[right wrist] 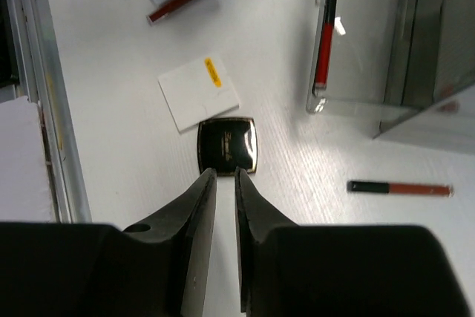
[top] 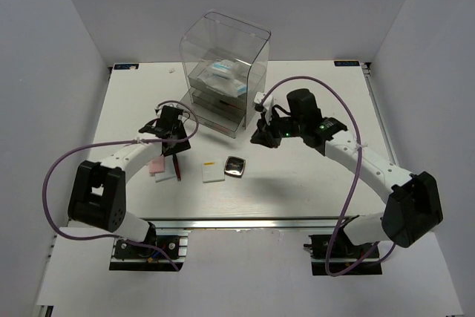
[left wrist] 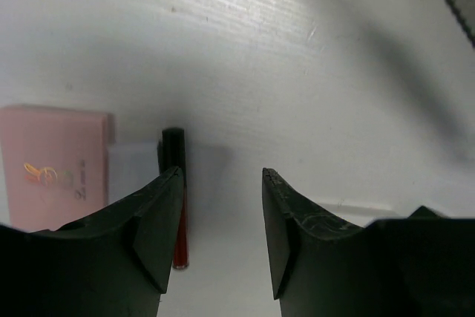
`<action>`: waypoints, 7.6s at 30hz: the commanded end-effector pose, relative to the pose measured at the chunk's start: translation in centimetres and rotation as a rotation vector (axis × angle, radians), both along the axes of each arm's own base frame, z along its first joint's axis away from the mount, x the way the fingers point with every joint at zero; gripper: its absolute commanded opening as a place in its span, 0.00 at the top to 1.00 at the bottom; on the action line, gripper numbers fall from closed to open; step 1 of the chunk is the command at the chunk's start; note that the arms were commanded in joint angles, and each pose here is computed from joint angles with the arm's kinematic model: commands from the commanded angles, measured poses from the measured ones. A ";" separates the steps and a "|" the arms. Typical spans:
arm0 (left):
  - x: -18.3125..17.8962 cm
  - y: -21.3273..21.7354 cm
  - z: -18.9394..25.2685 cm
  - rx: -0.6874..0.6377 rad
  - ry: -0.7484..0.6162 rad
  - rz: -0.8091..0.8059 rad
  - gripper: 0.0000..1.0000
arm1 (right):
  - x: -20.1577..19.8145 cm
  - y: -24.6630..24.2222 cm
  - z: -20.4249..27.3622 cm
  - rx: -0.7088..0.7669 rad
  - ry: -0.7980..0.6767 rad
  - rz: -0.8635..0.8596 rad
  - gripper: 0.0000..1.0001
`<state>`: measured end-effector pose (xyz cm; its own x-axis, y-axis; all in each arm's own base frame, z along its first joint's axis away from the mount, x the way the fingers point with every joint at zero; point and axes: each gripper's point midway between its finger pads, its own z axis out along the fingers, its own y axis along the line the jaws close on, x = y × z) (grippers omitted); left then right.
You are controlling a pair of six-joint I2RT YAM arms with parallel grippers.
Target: Organize the makeup
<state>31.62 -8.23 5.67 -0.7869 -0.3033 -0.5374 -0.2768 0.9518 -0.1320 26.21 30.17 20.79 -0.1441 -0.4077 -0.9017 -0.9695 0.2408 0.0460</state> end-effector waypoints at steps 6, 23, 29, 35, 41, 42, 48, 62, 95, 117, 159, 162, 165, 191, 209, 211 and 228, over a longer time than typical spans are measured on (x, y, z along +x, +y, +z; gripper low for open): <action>2.8 1.0 0.6 0.137 -0.010 -0.052 0.44 | -0.6 -2.0 1.0 0.043 0.000 -0.048 0.78; 1.1 1.8 -1.6 0.162 0.057 -0.038 0.43 | -1.1 -3.0 0.1 0.052 0.036 -0.073 0.78; 1.2 1.6 -2.5 0.160 0.082 -0.040 0.46 | -1.2 -3.1 0.5 0.059 0.035 -0.071 0.78; 1.4 1.0 -3.8 0.139 0.115 -0.044 0.52 | -1.3 -3.3 0.5 0.066 0.040 -0.078 0.78; 0.8 0.5 -4.7 0.107 0.140 -0.047 0.59 | -1.1 -3.7 0.7 0.070 0.036 -0.092 0.78; 0.6 0.5 -5.0 0.104 0.143 -0.046 0.59 | -1.0 -3.7 0.6 0.069 0.037 -0.094 0.78; 0.7 -0.8 -4.5 0.024 0.122 -0.040 0.82 | -1.0 -3.9 0.4 0.069 0.042 -0.098 0.78; 2.7 -5.0 5.8 -0.285 -0.133 -0.031 1.00 | 0.2 -4.9 0.5 0.066 0.041 -0.144 0.70; 18.1 -8.6 14.2 -0.776 -0.428 0.277 0.66 | 1.3 -7.3 -2.2 0.022 0.054 -0.231 0.60; 11.8 -4.8 22.2 -0.539 -0.576 0.083 0.17 | 5.9 -10.5 -5.9 0.009 0.309 -0.672 0.55; -8.5 5.2 14.9 -0.299 -0.470 0.347 0.02 | 18.8 -4.4 -15.9 -0.168 0.530 -1.235 0.30; -8.4 5.2 14.7 -0.293 -0.462 0.347 0.02 | 18.7 -5.0 -16.8 -0.213 0.491 -1.272 0.26; -8.2 5.2 14.4 -0.287 -0.452 0.348 0.02 | 18.3 -6.0 -17.8 -0.262 0.473 -1.301 0.25; -7.6 3.8 13.7 -0.406 -0.488 0.355 0.02 | 12.6 -15.4 -21.0 -0.480 0.492 -1.240 0.86; -6.1 1.7 12.4 -0.516 -0.483 0.314 0.02 | 10.1 -12.4 -11.7 -0.195 0.204 -0.680 1.00; -6.1 1.4 12.2 -0.526 -0.479 0.303 0.02 | 9.2 -11.2 -9.5 -0.130 0.159 -0.589 1.00; -5.2 -0.2 11.4 -0.607 -0.491 0.254 0.02 | 3.8 4.2 0.8 -0.081 -0.311 0.031 1.00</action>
